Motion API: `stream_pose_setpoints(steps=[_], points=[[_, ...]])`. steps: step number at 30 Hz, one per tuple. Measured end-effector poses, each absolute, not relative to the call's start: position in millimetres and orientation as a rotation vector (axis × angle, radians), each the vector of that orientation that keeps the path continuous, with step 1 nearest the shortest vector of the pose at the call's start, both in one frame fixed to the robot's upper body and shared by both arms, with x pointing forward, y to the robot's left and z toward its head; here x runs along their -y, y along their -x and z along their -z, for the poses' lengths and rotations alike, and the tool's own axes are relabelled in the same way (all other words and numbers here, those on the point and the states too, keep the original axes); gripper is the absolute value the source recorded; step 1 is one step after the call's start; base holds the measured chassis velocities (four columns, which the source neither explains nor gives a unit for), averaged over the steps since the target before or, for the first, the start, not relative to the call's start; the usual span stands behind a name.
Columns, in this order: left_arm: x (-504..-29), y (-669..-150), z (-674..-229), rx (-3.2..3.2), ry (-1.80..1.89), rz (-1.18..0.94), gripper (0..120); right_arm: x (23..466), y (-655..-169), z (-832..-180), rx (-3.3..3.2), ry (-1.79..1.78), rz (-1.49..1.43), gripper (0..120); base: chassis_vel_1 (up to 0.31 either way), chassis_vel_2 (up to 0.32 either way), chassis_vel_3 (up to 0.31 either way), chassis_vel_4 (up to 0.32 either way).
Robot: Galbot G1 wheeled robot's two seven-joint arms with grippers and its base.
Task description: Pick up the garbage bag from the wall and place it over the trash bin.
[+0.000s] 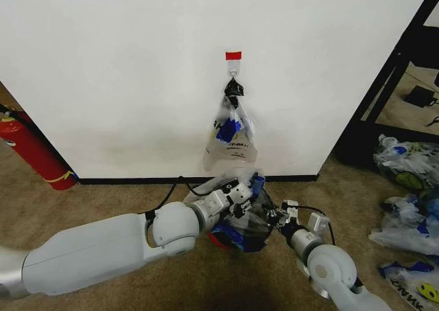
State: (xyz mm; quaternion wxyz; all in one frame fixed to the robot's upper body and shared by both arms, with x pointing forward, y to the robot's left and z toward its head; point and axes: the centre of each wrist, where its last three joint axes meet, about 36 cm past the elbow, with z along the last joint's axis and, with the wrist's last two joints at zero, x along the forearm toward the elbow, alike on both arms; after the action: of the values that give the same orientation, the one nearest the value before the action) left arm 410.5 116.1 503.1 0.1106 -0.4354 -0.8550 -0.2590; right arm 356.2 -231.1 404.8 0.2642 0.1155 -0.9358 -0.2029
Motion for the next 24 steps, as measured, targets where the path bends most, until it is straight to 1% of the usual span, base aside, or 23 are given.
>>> stream_pose_setpoints(steps=[1,3,4,8,9,11,13,16,17,18,19,20,21,24], points=[[-116,-411,-503,2.512,1.279,0.761,49,231,-356,-405,2.529,-0.312,0.549,0,0.000,0.000,0.000,0.000],[-115,-414,-499,2.515,1.260,0.781,57,231,-356,-406,2.531,-0.315,0.552,0,0.000,0.000,0.000,0.000],[-114,-416,-497,2.525,1.240,0.783,58,231,-356,-406,2.531,-0.316,0.552,0,0.000,0.000,0.000,0.000],[-112,-420,-495,2.544,1.210,0.748,42,231,-357,-407,2.532,-0.318,0.554,0,0.000,0.000,0.000,0.000],[-112,-420,-495,2.544,1.210,0.748,42,231,-357,-407,2.532,-0.318,0.554,0,0.000,0.000,0.000,0.000],[-113,-420,-495,2.544,1.209,0.746,35,231,-357,-407,2.532,-0.317,0.552,0,0.000,0.000,0.000,0.000],[-113,-420,-493,2.540,1.210,0.740,25,231,-359,-406,2.533,-0.316,0.550,0,0.000,0.000,0.000,0.000],[-113,-418,-490,2.532,1.214,0.736,14,231,-361,-406,2.533,-0.317,0.548,0,0.000,0.000,0.000,0.000],[-113,-418,-490,2.532,1.214,0.736,14,231,-361,-406,2.533,-0.317,0.548,0,0.000,0.000,0.000,0.000],[-113,-418,-489,2.530,1.215,0.736,9,231,-361,-406,2.533,-0.317,0.548,0,0.000,0.000,0.000,0.000],[-112,-418,-489,2.528,1.218,0.735,7,231,-361,-406,2.532,-0.318,0.548,0,0.000,0.000,0.000,0.000],[-112,-418,-488,2.526,1.221,0.734,2,230,-361,-406,2.531,-0.318,0.548,0,0.000,0.000,0.000,0.000],[-111,-418,-489,2.525,1.227,0.734,0,230,-361,-406,2.530,-0.318,0.548,0,0.000,0.000,0.000,0.000],[-110,-419,-491,2.528,1.232,0.733,0,230,-361,-406,2.528,-0.318,0.548,0,0.000,0.000,0.000,0.000]])
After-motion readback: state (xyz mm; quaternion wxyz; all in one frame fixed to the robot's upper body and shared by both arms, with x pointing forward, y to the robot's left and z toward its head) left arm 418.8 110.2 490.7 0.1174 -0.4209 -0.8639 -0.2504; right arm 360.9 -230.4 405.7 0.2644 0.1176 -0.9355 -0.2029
